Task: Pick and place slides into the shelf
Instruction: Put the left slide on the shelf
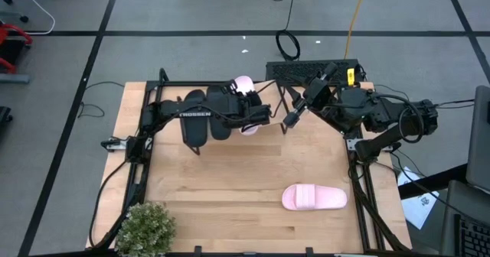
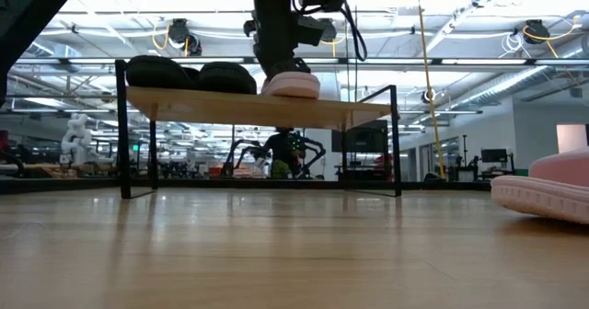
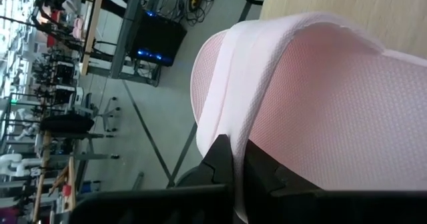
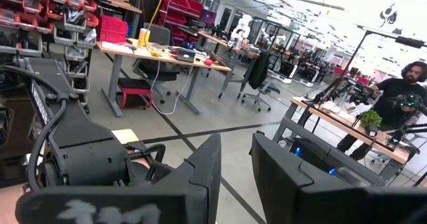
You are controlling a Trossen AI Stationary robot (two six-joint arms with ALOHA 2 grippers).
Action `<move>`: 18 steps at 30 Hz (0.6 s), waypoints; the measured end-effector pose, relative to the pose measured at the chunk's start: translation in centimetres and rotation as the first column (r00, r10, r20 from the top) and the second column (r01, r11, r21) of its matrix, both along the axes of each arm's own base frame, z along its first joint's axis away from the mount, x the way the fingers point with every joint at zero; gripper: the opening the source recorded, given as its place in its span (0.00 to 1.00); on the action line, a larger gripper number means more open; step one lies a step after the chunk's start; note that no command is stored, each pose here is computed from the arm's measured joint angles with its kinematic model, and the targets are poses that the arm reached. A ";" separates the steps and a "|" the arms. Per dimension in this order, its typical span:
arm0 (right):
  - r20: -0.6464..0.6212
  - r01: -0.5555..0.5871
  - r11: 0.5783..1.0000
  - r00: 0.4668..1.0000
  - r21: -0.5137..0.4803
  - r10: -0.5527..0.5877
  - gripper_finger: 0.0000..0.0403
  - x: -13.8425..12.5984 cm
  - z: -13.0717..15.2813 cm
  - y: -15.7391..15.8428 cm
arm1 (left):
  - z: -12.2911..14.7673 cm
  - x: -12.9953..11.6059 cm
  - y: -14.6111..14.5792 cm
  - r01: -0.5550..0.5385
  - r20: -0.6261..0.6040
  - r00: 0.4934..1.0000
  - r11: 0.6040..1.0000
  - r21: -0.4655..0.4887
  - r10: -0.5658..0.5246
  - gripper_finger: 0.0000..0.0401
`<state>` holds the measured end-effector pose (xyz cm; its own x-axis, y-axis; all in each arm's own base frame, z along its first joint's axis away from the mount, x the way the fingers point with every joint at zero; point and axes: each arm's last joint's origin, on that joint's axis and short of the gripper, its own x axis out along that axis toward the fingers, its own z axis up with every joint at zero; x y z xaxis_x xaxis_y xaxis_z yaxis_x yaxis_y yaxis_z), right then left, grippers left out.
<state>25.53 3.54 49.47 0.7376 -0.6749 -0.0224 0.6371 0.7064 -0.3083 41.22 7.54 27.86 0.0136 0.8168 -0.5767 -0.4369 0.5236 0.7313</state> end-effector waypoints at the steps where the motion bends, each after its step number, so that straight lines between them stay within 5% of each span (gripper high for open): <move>1: 0.000 0.000 1.000 1.000 0.000 0.000 0.18 0.0 0.0 0.0 | 0.3 -0.2 0.0 -0.003 -0.001 1.000 1.000 -0.001 0.003 0.00; 18: 0.006 0.000 1.000 1.000 0.001 0.000 0.18 0.0 0.0 0.0 | 1.7 -1.6 0.5 -0.039 0.036 0.998 0.997 -0.067 0.041 0.00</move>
<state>25.54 3.54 49.52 0.7374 -0.6752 -0.0190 0.6391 0.7065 -0.3041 39.66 7.99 29.57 0.0046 0.7774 -0.6289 -0.4851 0.5518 0.6784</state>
